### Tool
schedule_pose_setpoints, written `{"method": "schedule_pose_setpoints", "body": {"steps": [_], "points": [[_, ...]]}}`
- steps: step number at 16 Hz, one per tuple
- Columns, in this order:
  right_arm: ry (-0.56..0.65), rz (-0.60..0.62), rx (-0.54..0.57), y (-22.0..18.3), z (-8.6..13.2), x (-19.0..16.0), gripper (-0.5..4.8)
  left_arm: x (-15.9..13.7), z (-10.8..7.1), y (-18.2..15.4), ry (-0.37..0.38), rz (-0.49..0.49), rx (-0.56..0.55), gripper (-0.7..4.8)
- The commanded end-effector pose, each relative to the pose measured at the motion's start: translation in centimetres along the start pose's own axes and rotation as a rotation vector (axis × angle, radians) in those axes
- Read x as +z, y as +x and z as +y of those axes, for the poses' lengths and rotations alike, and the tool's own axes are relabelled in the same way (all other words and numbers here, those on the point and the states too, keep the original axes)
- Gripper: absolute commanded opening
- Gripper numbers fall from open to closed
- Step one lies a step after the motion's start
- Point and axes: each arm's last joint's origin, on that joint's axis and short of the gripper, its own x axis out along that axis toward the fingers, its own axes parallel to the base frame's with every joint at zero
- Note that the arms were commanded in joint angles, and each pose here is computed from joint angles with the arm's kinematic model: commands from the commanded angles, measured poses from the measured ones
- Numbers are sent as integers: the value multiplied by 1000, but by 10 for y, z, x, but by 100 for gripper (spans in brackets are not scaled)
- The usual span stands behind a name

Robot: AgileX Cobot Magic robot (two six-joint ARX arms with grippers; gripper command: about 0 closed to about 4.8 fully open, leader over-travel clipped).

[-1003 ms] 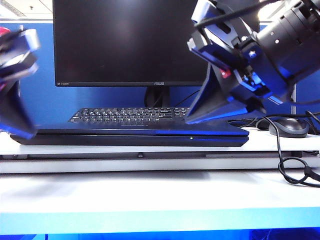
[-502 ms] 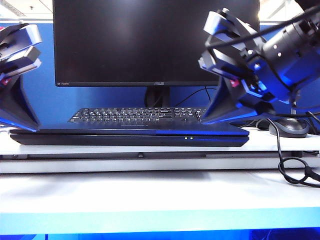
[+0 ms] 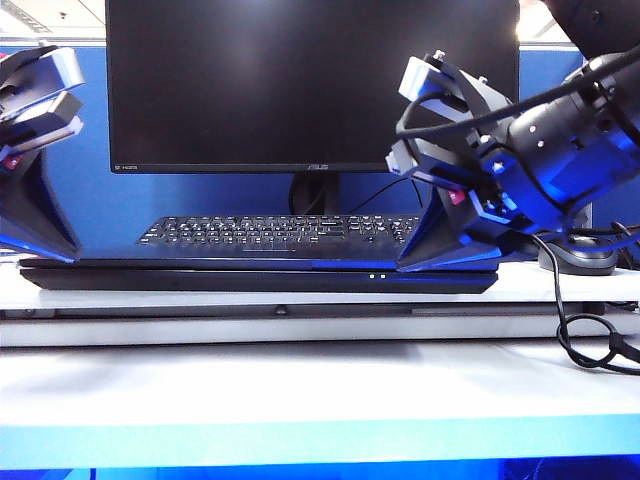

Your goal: Open the lid of the black laptop.

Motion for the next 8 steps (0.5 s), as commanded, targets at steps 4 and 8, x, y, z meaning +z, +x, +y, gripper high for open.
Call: {"method": "schedule_pose_setpoints", "body": {"steps": [4,8], "points": [[-8,-27,-19,2,-5,4,-1,2,0,0,1,-21,0,25],[-8,-21,-38,4,-10,2,-1,3,0,0,1,-23,0,25]]}}
